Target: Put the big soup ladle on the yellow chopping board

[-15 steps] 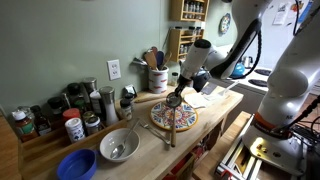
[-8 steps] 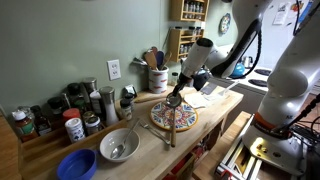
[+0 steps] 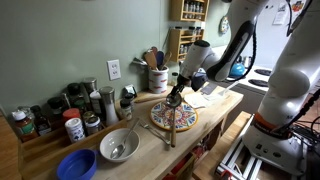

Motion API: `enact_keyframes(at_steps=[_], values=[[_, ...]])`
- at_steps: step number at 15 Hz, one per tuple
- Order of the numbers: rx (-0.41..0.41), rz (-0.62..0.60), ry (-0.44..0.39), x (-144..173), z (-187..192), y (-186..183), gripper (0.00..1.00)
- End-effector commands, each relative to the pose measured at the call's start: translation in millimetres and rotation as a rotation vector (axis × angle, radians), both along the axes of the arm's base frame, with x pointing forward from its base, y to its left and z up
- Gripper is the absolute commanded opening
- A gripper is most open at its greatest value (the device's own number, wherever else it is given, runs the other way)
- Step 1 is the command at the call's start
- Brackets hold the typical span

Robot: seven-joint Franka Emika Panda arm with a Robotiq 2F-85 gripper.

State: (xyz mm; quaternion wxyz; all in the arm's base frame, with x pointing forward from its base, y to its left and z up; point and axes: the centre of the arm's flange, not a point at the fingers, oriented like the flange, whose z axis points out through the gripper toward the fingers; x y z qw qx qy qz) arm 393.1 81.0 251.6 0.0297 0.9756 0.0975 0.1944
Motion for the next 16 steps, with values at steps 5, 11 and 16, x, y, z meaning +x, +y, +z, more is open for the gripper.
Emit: enact_keyframes(at_steps=[5,11,16], values=[[0.022,-0.009,0.048,-3.0,74.8,18.8,1.0],[-0.135,-0.086,0.036,8.5,122.9,2.0,1.0],[-0.148,-0.022,0.115,11.5,180.4,-8.4,1.0]])
